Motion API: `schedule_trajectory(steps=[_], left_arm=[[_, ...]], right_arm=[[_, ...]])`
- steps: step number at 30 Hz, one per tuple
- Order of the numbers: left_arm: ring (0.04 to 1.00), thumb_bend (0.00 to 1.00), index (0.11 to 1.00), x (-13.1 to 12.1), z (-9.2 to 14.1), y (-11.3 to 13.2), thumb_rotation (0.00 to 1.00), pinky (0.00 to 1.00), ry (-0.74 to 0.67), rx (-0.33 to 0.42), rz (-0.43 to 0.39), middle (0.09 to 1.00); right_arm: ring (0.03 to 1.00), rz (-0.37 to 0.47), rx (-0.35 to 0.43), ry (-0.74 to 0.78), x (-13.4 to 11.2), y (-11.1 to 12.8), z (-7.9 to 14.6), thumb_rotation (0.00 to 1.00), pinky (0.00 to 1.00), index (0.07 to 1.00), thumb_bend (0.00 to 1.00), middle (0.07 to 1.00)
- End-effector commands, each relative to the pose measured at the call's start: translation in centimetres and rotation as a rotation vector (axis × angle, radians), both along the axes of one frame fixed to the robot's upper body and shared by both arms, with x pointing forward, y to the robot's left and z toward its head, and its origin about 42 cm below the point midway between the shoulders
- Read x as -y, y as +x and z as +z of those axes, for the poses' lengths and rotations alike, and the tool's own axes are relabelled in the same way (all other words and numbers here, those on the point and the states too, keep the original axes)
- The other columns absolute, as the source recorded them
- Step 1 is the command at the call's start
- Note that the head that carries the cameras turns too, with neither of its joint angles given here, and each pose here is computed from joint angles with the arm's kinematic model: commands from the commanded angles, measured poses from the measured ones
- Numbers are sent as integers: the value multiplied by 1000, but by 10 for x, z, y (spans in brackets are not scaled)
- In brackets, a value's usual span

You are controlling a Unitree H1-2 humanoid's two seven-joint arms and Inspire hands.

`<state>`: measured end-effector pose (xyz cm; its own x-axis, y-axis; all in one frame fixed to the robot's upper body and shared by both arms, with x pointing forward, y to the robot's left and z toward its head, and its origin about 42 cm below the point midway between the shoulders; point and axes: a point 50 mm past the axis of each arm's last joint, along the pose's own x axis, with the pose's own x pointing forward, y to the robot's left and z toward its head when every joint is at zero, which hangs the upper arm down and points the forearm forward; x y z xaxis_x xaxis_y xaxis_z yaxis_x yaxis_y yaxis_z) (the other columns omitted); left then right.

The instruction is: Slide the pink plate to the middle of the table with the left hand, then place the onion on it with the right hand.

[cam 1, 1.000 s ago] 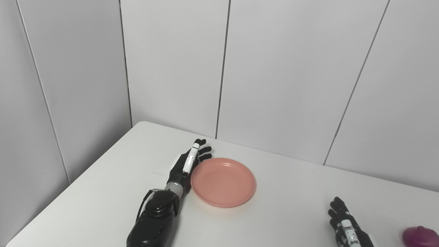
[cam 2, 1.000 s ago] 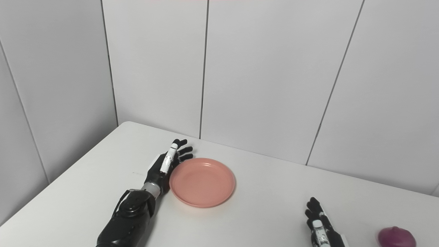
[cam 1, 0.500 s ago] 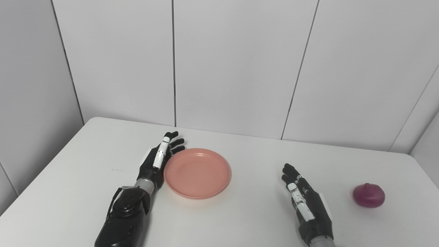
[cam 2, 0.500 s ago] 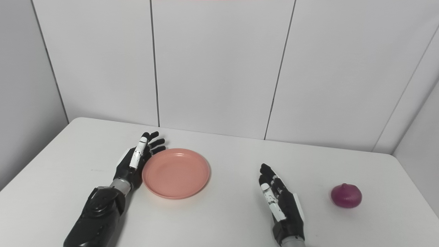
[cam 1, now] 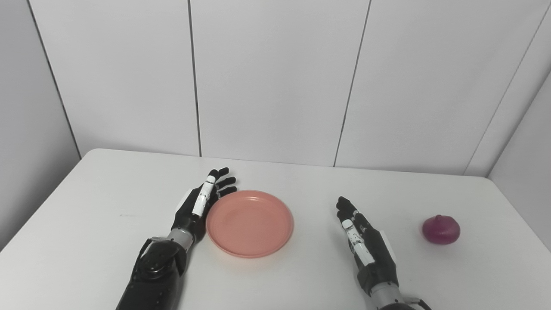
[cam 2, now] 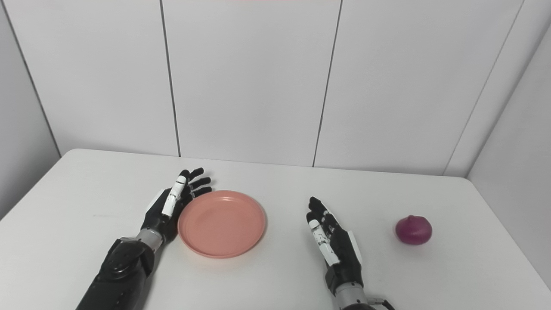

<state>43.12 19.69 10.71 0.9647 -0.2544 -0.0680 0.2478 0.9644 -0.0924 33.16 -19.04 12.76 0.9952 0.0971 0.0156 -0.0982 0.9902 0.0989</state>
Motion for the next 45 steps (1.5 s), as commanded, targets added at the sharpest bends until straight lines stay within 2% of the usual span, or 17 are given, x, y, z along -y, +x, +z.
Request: schedule_trajectory(steps=[1, 6, 15, 23, 26, 30, 41, 45], left_arm=[[821, 503, 878, 10, 0, -2, 1000, 819, -8, -26, -21, 852], [840, 498, 888, 19, -2, -11, 1000, 829, -11, -34, -37, 868], [851, 496, 883, 38, -6, -24, 1000, 852, -37, -39, -43, 860], [865, 486, 911, 55, -7, -30, 1000, 862, -16, -27, -66, 880], [847, 502, 904, 62, -8, -33, 1000, 830, -1, -35, -52, 870], [847, 508, 908, 73, -9, -36, 1000, 830, -43, -53, -45, 869], [872, 535, 923, 84, -12, -41, 1000, 890, -14, -50, -76, 893], [873, 531, 922, 82, -12, -41, 1000, 888, -22, -49, -73, 891]], right_arm=[[946, 25, 81, 8, -5, 10, 23, 615, 1000, 896, 482, 917], [952, 15, 81, -3, -5, 12, 22, 631, 1000, 902, 487, 921], [925, -24, 65, 11, -6, 14, 17, 583, 988, 862, 554, 891], [925, -21, 58, 18, -7, 14, 17, 584, 982, 866, 535, 891], [926, -24, 57, 11, -6, 14, 17, 587, 985, 870, 536, 894], [916, -34, 62, 12, -6, 14, 17, 571, 965, 864, 549, 888], [914, -24, 69, 15, -6, 15, 17, 567, 958, 863, 559, 888], [926, -18, 69, 10, -5, 15, 18, 590, 991, 869, 531, 895]])
